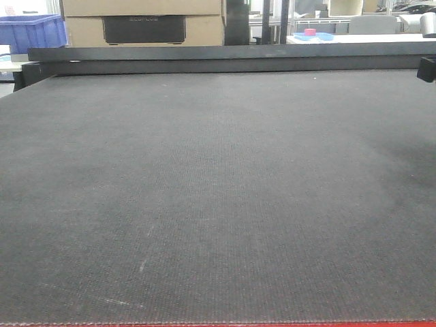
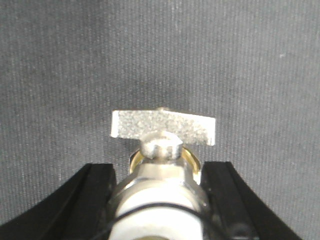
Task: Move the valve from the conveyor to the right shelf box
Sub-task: 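Close both grippers around the white valve bodies, then lift both held valves off the conveyor belt, then drive the base to the shelf of blue boxes holding both valves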
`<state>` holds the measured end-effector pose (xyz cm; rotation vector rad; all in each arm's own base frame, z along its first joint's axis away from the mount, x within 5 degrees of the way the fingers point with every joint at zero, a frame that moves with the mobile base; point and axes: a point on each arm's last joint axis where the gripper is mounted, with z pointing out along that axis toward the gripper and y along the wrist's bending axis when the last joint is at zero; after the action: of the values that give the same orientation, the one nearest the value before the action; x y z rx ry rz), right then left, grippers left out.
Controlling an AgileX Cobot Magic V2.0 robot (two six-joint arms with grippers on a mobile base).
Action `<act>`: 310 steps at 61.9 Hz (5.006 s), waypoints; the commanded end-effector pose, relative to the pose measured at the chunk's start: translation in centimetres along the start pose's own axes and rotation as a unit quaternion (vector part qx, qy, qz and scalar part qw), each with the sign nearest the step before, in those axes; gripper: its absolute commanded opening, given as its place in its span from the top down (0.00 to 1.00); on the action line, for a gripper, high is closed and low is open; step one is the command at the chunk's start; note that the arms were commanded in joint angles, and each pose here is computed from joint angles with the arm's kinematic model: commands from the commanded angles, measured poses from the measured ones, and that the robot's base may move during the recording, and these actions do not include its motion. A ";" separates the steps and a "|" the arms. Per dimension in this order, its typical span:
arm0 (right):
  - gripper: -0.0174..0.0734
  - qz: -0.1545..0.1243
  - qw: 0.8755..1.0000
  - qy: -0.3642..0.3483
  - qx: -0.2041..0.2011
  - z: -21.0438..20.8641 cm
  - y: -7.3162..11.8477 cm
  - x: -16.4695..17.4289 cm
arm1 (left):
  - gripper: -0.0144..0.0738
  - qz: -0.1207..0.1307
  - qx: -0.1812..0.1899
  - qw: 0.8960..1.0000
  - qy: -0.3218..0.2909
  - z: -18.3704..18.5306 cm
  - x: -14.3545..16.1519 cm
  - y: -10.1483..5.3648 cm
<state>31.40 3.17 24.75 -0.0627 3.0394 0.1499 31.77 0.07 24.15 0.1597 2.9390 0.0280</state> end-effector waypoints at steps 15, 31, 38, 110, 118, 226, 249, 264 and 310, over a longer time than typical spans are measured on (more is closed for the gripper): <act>0.99 -0.001 0.998 -0.066 -0.007 -3.6 0.3 1.0 | 0.96 -0.002 0.004 1.000 -0.001 -1.7 -0.1 0.0; 0.99 -0.008 0.983 -0.185 -0.010 -8.8 0.6 3.0 | 0.96 -0.005 0.004 0.992 -0.128 -7.2 0.6 -0.5; 0.99 -0.010 0.975 -0.221 -0.011 -10.1 0.7 4.1 | 0.96 -0.006 -0.001 0.982 -0.191 -9.9 1.3 -0.6; 0.99 -0.012 0.842 -0.540 -0.016 -13.8 0.3 14.3 | 0.96 -0.054 0.024 0.869 -0.492 -18.2 15.3 -2.4; 0.99 -0.012 0.842 -0.540 -0.016 -13.8 0.3 14.3 | 0.96 -0.054 0.024 0.867 -0.495 -18.2 15.3 -2.4; 0.99 -0.012 0.841 -0.541 -0.016 -13.8 0.3 14.3 | 0.96 -0.054 0.024 0.866 -0.496 -18.2 15.3 -2.3; 0.99 -0.012 0.841 -0.541 -0.016 -13.8 0.3 14.3 | 0.96 -0.054 0.024 0.866 -0.496 -18.2 15.3 -2.3; 0.99 -0.012 0.841 -0.541 -0.016 -13.8 0.3 14.3 | 0.96 -0.054 0.024 0.866 -0.496 -18.2 15.3 -2.3; 0.99 -0.012 0.841 -0.541 -0.016 -13.8 0.3 14.3 | 0.96 -0.054 0.024 0.866 -0.496 -18.2 15.3 -2.3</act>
<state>15.89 1.71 35.94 -0.0141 1.9868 0.1686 13.08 -0.66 38.22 0.0107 1.9718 -0.0940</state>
